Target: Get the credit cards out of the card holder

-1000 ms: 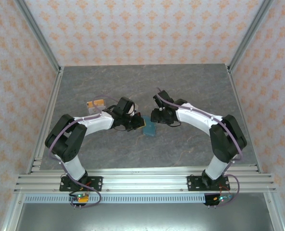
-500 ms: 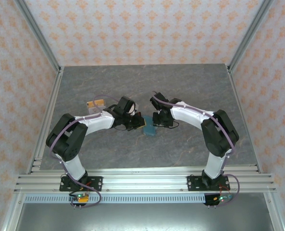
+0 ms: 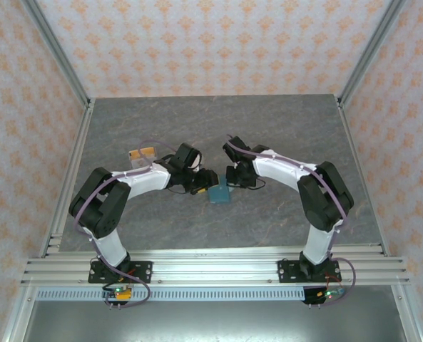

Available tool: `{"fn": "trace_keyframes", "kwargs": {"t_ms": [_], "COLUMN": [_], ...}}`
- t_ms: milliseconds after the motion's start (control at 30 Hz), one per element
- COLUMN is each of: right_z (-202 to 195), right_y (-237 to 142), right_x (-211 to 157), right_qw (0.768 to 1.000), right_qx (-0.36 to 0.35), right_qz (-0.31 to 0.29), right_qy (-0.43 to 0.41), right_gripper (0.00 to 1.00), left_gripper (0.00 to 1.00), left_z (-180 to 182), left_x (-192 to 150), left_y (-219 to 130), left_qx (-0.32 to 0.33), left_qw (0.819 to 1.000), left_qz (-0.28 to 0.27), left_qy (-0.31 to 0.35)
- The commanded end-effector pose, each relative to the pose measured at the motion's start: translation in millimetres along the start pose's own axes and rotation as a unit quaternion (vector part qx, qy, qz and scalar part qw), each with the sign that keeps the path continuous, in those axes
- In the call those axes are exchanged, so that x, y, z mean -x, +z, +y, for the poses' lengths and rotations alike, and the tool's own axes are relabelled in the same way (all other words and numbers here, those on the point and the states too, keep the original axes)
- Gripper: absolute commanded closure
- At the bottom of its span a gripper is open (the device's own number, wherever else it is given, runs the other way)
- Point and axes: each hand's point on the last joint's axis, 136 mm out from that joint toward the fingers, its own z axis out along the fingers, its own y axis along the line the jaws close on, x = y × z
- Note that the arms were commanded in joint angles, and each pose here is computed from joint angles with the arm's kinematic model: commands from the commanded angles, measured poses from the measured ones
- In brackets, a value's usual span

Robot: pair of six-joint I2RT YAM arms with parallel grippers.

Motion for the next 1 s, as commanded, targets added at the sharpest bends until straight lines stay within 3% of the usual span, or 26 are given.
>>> {"fn": "trace_keyframes", "kwargs": {"t_ms": [0,100,267,300,333,567,833,967], "right_z": [9,23,51,55,59,67,91,80], "right_y": [-38,-61,-80,-80,-80,-71,-86,-79], "right_x": [17,21,24,24,24,22,15,15], "right_qw": [0.997,0.993,0.984,0.984,0.983,0.983,0.968,0.975], "right_qx": [0.032,0.075,0.139,0.145,0.152,0.16,0.234,0.202], "right_qz": [-0.059,-0.081,-0.093,-0.092,-0.091,-0.074,-0.059,-0.062], "right_qy": [-0.024,-0.046,-0.056,-0.056,-0.057,-0.055,-0.071,-0.064], "right_gripper": [0.89,0.89,0.88,0.88,0.88,0.88,0.88,0.88], "left_gripper": [0.38,0.27,0.18,0.12,0.0,0.0,0.01,0.03], "left_z": [4,9,10,10,10,15,21,21], "left_x": [15,23,38,40,41,40,40,38], "left_y": [-24,-41,-74,-80,-85,-104,-108,-105], "left_qx": [0.048,0.087,0.136,0.14,0.143,0.155,0.154,0.149], "left_qw": [0.998,0.994,0.983,0.982,0.98,0.974,0.972,0.973], "left_qz": [-0.037,-0.064,-0.112,-0.122,-0.131,-0.158,-0.176,-0.173], "left_qy": [0.018,0.029,0.042,0.042,0.042,0.042,0.031,0.031]}}
